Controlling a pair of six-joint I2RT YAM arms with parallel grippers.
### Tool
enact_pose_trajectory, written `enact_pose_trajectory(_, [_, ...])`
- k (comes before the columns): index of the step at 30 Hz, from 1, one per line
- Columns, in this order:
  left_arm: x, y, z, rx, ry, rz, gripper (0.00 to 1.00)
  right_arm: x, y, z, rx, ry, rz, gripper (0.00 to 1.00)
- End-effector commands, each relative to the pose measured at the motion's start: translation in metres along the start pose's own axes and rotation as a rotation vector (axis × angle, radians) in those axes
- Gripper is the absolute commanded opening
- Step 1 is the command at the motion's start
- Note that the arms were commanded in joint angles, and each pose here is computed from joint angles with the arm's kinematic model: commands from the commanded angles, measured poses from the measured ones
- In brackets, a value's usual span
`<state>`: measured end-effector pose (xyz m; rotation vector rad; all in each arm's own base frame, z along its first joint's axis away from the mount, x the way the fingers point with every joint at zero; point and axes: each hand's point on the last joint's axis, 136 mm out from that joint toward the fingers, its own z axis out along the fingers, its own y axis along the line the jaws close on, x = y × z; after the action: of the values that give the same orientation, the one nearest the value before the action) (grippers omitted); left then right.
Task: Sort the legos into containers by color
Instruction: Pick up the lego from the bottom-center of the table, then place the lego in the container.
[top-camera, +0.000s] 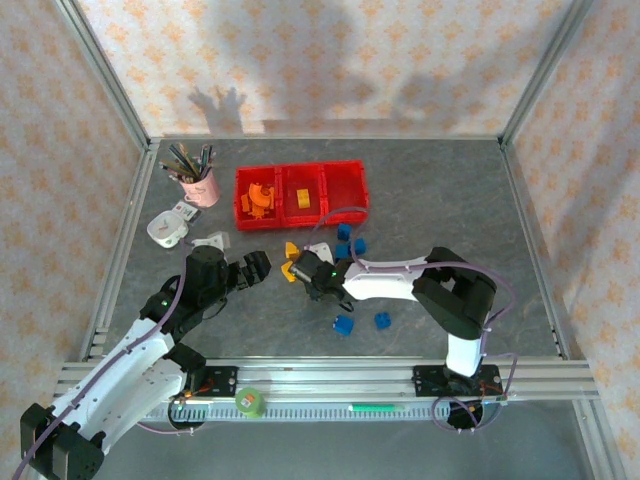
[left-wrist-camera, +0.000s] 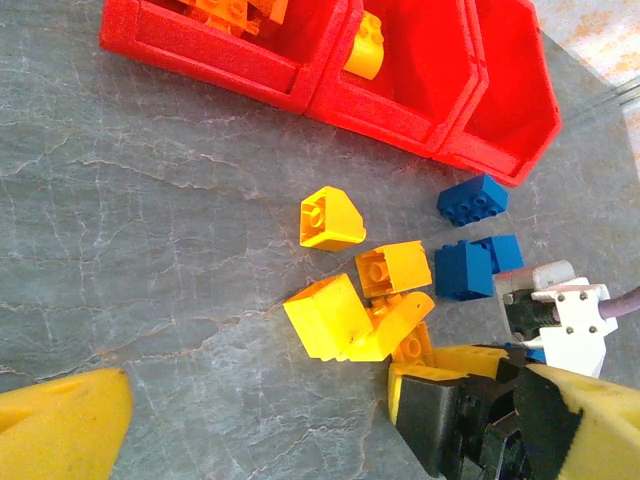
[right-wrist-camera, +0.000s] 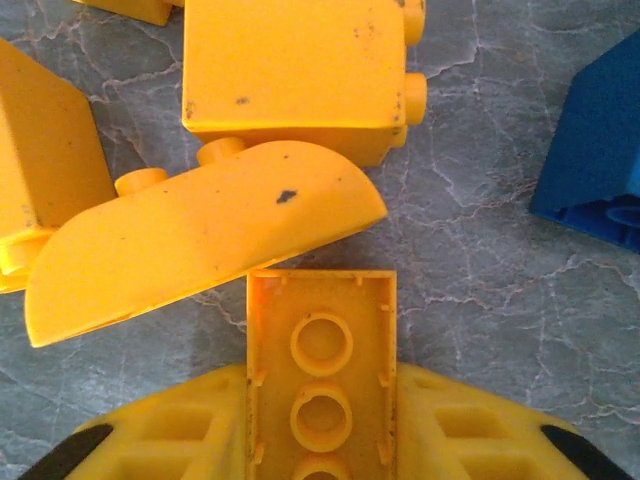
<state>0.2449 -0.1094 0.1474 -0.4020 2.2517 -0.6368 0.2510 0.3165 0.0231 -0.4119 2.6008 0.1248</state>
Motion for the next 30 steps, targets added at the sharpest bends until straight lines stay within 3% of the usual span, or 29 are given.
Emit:
enact_pose_trajectory(1, [-0.004,-0.005,-0.003,0.023,-0.011,-0.009,0.99,-0.015,-0.001,-0.022,-0.023,-0.055,0.025,0.33])
enact_pose_trajectory(11, [-0.03,-0.019,-0.012,0.026,-0.079,-0.005,0.99,-0.081,-0.018,-0.077,-0.013,-0.194,0.094,0.34])
enact_pose_trajectory(23, [-0.07,-0.028,-0.006,-0.022,-0.206,-0.004,0.99,-0.192,-0.015,-0.029,-0.002,-0.268,0.143,0.33])
enact_pose_trajectory(30, [-0.078,-0.028,0.013,-0.042,-0.204,0.017,0.99,-0.232,-0.022,0.014,0.027,-0.282,0.181,0.34])
